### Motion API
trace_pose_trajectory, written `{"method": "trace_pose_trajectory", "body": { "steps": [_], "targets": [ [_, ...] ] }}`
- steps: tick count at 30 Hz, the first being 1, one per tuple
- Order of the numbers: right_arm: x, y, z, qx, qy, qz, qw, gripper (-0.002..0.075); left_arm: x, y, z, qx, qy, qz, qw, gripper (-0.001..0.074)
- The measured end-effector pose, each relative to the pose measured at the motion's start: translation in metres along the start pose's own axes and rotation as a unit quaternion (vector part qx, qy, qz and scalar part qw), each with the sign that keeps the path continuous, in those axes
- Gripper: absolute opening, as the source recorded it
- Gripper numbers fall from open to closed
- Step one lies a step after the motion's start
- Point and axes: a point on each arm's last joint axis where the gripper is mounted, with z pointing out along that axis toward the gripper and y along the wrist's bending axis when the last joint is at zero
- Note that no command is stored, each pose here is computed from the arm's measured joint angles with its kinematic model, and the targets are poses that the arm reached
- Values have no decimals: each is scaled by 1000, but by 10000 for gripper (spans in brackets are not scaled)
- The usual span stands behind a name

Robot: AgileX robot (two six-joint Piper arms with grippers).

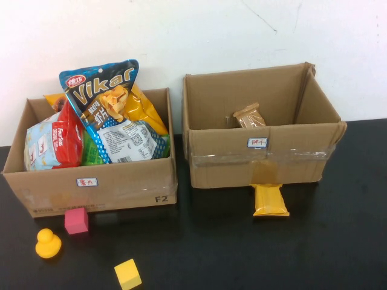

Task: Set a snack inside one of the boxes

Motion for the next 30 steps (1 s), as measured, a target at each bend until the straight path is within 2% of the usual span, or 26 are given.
{"method": "trace_pose_trajectory", "body": {
  "steps": [4, 8, 13, 15, 18, 25, 30],
  "targets": [
    [21, 4, -20, 8, 6, -2, 1000, 1, 0, 0, 0, 0, 0, 0, 1000, -1],
    [46, 5, -49, 42, 16, -2, 999, 1, 0, 0, 0, 0, 0, 0, 1000, -1],
    [79, -1, -83, 130, 25, 12, 991, 0, 0, 0, 0, 0, 0, 0, 1000, -1],
    [98, -2, -96, 188, 29, 23, 981, 0, 0, 0, 0, 0, 0, 0, 1000, -1],
    [110, -1, -101, 222, 29, 31, 974, 0, 0, 0, 0, 0, 0, 0, 1000, -1],
    [123, 1, -101, 230, 48, 59, 970, -1, 0, 0, 0, 0, 0, 0, 1000, -1],
    [139, 12, -101, 185, 124, 105, 969, -1, 0, 0, 0, 0, 0, 0, 1000, -1]
  ]
}}
